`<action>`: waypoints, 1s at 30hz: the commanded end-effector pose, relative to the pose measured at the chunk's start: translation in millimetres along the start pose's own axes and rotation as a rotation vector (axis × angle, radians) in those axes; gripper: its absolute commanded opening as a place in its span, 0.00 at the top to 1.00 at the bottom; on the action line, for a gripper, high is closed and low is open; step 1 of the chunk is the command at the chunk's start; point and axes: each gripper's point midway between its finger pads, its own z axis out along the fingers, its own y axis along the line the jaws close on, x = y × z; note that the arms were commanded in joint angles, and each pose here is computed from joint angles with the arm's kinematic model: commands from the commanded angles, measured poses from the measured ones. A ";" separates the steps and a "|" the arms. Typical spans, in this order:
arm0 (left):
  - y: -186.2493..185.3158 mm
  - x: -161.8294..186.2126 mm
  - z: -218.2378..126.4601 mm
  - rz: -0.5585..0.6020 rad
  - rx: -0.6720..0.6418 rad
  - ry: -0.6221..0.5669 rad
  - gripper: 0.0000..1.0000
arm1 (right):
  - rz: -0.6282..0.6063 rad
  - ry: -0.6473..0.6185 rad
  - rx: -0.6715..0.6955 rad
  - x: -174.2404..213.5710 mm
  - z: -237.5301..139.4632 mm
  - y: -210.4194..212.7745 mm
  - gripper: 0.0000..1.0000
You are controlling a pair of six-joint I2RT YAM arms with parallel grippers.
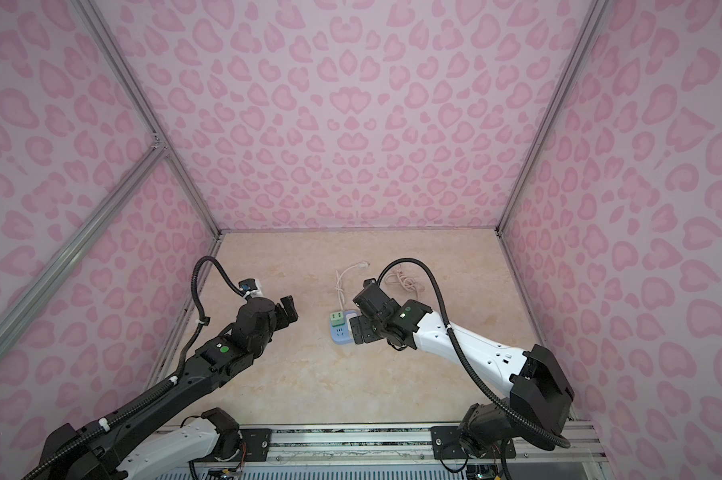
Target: Insert the plug
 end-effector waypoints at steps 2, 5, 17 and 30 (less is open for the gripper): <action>2.9 -21.0 0.7 0.048 -0.055 -0.123 0.02 | -0.030 -0.021 0.033 -4.0 -2.1 -10.3 0.02; 12.6 -31.6 -2.3 0.069 -0.101 -0.213 0.02 | -0.033 -0.054 0.061 -8.0 -8.5 -21.6 0.02; 78.3 -58.0 -20.0 0.120 -0.377 -0.439 0.02 | -0.058 -0.098 -0.006 -6.6 -3.4 -15.0 0.02; 157.2 -55.3 23.2 0.112 -0.551 -0.441 0.02 | -0.140 -0.175 -0.022 -14.1 -6.7 -7.3 0.02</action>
